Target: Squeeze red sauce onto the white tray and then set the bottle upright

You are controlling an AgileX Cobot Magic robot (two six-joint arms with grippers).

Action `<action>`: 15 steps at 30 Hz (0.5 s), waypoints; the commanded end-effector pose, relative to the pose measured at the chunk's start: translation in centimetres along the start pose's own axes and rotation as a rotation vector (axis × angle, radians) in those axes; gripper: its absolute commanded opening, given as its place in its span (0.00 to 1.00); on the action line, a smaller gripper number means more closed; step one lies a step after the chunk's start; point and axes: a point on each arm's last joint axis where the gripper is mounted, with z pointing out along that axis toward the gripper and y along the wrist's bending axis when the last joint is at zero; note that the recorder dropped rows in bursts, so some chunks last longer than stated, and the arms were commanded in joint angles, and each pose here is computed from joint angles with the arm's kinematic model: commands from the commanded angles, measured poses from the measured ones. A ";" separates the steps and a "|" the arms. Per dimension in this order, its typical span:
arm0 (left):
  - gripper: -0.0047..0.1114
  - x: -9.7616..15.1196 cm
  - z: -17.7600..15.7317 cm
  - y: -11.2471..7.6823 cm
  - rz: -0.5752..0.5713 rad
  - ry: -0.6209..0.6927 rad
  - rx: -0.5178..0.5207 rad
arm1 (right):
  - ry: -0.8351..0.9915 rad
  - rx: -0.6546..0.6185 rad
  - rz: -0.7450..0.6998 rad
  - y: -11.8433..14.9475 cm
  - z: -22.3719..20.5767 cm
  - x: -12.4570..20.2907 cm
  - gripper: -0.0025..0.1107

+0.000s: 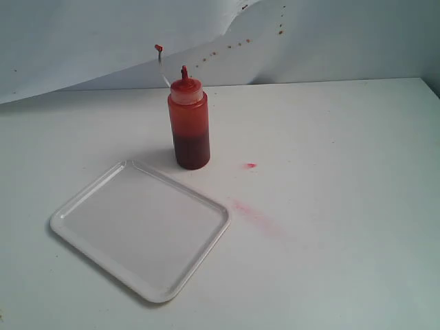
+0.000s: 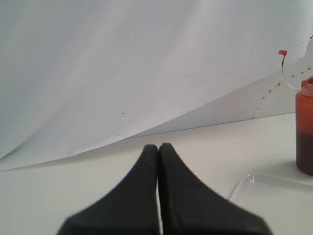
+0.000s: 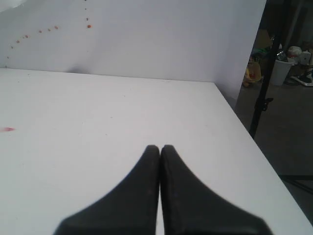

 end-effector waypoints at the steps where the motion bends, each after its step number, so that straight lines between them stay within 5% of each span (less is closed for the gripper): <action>1: 0.04 0.1 0.0 0.0 -0.002 0.002 0.006 | 0.001 0.007 -0.007 0.0 0.0 0.1 0.02; 15: 0.04 0.1 0.0 0.0 0.000 0.002 0.005 | 0.001 0.007 -0.007 0.0 0.0 0.1 0.02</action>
